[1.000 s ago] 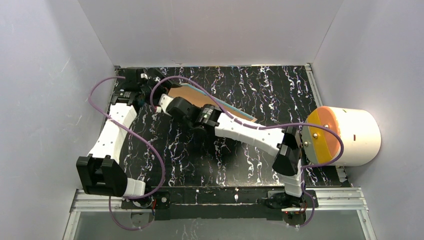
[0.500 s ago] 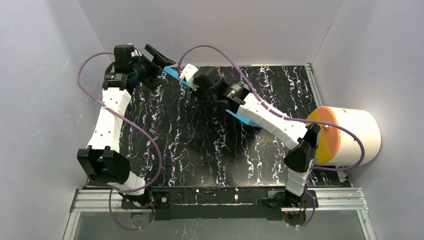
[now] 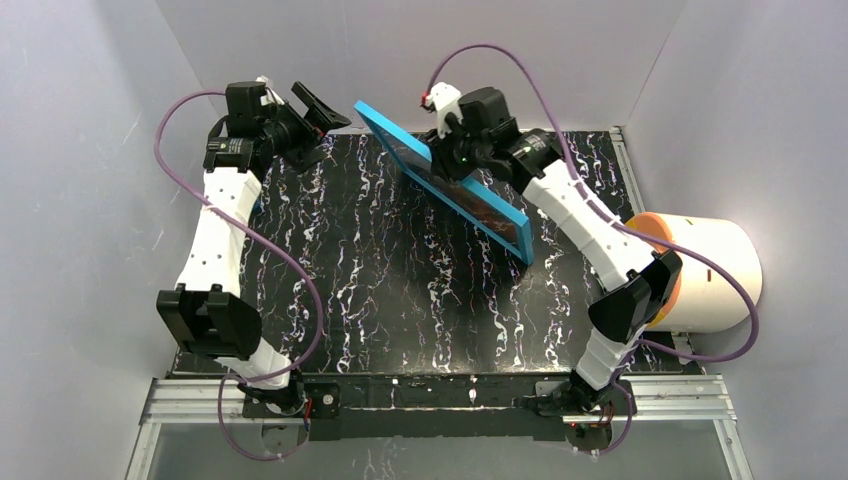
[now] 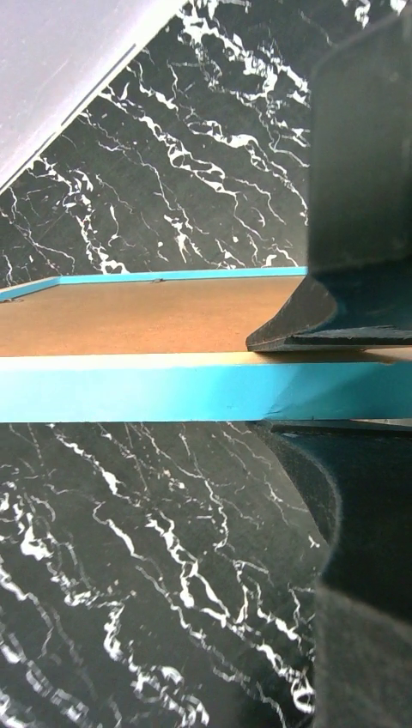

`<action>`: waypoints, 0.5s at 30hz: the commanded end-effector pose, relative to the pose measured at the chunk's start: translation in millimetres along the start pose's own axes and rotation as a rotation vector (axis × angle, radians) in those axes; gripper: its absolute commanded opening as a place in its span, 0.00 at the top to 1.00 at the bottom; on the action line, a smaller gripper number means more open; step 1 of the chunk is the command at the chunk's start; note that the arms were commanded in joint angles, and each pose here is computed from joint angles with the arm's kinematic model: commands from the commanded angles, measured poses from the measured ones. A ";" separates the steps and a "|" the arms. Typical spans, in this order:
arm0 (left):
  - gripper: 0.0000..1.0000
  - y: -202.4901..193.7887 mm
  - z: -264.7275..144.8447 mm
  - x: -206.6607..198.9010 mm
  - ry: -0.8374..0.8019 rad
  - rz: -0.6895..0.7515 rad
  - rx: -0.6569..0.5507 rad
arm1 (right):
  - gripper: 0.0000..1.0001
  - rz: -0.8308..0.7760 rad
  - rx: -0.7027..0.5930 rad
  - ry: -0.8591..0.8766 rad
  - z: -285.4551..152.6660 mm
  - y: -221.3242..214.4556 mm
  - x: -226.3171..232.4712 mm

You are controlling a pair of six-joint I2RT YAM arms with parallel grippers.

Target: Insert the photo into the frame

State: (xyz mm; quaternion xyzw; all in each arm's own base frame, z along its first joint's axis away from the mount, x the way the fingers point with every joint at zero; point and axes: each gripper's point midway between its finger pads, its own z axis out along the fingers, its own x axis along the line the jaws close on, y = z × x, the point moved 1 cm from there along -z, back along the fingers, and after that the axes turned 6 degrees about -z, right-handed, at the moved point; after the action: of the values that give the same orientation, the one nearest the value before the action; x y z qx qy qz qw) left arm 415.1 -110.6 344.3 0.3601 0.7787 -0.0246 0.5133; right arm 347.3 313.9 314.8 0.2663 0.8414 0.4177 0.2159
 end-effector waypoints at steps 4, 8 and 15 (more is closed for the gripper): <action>0.02 -6.4 11.9 16.9 0.039 0.033 0.068 | 0.99 0.225 -0.136 0.146 -27.2 22.4 -12.8; 0.02 -11.5 25.6 32.1 0.068 0.038 0.107 | 0.99 0.299 -0.148 0.156 -31.4 22.5 -28.2; 0.02 -18.6 52.6 62.2 0.130 0.032 0.163 | 0.99 0.381 -0.144 0.094 -32.8 17.5 -60.0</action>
State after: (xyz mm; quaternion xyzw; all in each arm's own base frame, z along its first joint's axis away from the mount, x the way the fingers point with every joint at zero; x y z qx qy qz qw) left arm 433.0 -113.4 285.0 0.3979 0.7962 -0.0442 0.4537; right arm 383.1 269.8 332.3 0.3517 0.7839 0.4921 0.1401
